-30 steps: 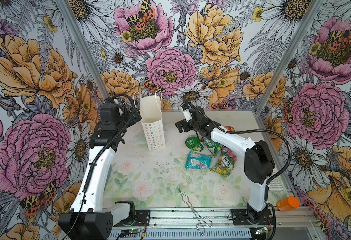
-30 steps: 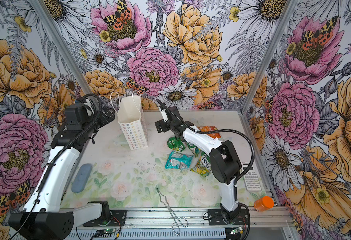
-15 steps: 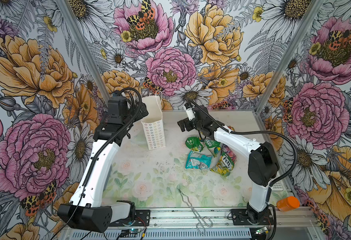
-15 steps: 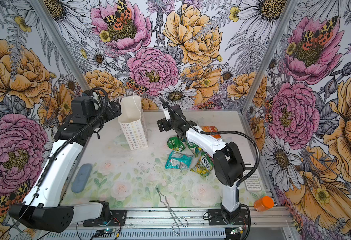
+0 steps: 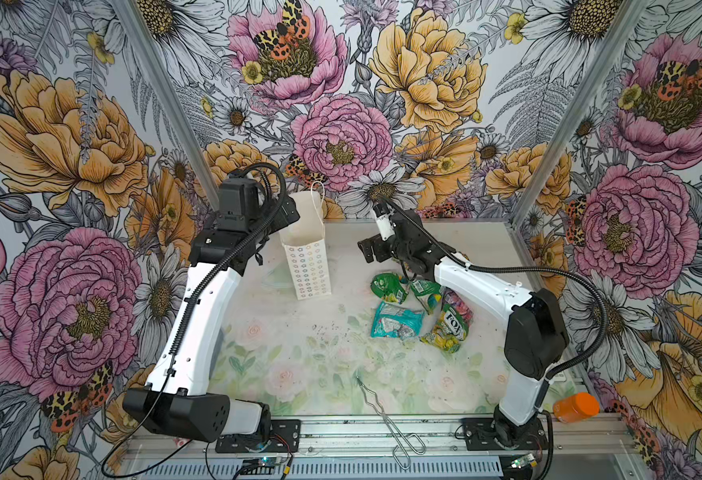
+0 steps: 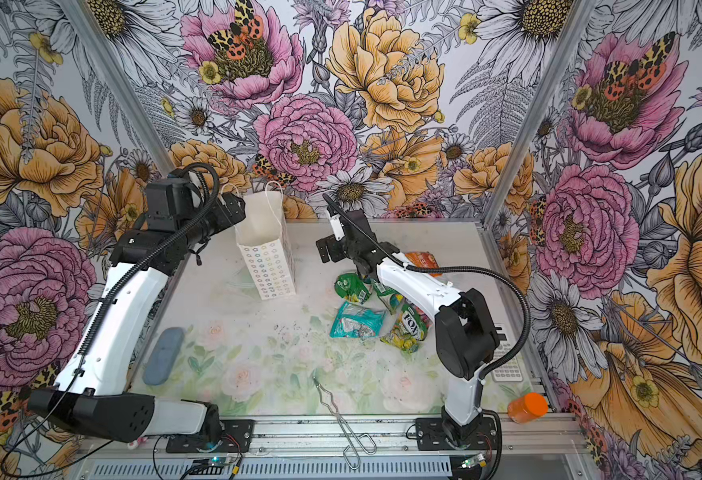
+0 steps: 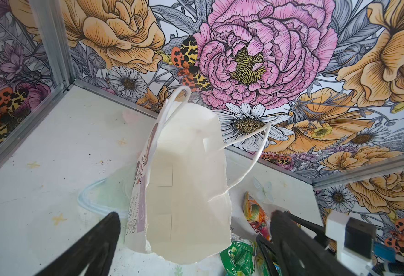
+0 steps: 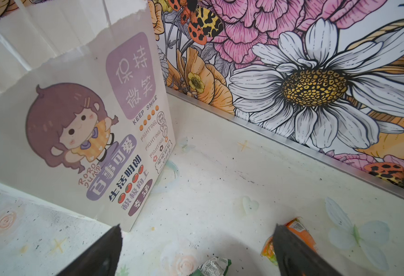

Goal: Place the snacks into the paper bag

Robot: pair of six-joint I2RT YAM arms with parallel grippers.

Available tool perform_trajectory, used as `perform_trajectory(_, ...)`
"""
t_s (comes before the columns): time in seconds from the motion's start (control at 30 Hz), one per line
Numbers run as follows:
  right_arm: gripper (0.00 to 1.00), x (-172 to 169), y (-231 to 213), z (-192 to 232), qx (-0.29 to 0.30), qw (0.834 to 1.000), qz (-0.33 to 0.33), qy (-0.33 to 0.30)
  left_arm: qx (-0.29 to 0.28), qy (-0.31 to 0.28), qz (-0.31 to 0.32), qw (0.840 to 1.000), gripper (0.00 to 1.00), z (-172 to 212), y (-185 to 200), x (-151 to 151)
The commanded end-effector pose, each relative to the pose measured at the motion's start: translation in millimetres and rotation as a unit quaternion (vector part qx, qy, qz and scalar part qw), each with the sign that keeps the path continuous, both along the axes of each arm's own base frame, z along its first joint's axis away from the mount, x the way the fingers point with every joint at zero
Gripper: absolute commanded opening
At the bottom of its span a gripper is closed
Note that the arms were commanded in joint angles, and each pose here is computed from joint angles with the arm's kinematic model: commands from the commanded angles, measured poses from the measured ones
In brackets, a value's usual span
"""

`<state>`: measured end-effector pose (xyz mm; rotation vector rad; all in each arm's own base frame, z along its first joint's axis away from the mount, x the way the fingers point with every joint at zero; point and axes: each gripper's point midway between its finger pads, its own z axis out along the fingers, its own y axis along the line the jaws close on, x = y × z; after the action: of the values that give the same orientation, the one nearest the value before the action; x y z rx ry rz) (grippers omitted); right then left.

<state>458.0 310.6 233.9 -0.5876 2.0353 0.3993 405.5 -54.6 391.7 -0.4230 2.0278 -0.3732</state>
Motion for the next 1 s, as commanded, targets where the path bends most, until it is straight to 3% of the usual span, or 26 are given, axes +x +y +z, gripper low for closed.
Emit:
perform_trajectory(0.0,1.0,-3,-7,16,0.007,1.0,-0.011,-0.015,0.002,0.038,-0.013,0.999,0.99,-17,-3,1)
perform_trajectory(0.97,1.0,3,-2,8,0.015,1.0,-0.018,-0.002,0.044,0.125,-0.012,0.991,0.96,-87,16,42)
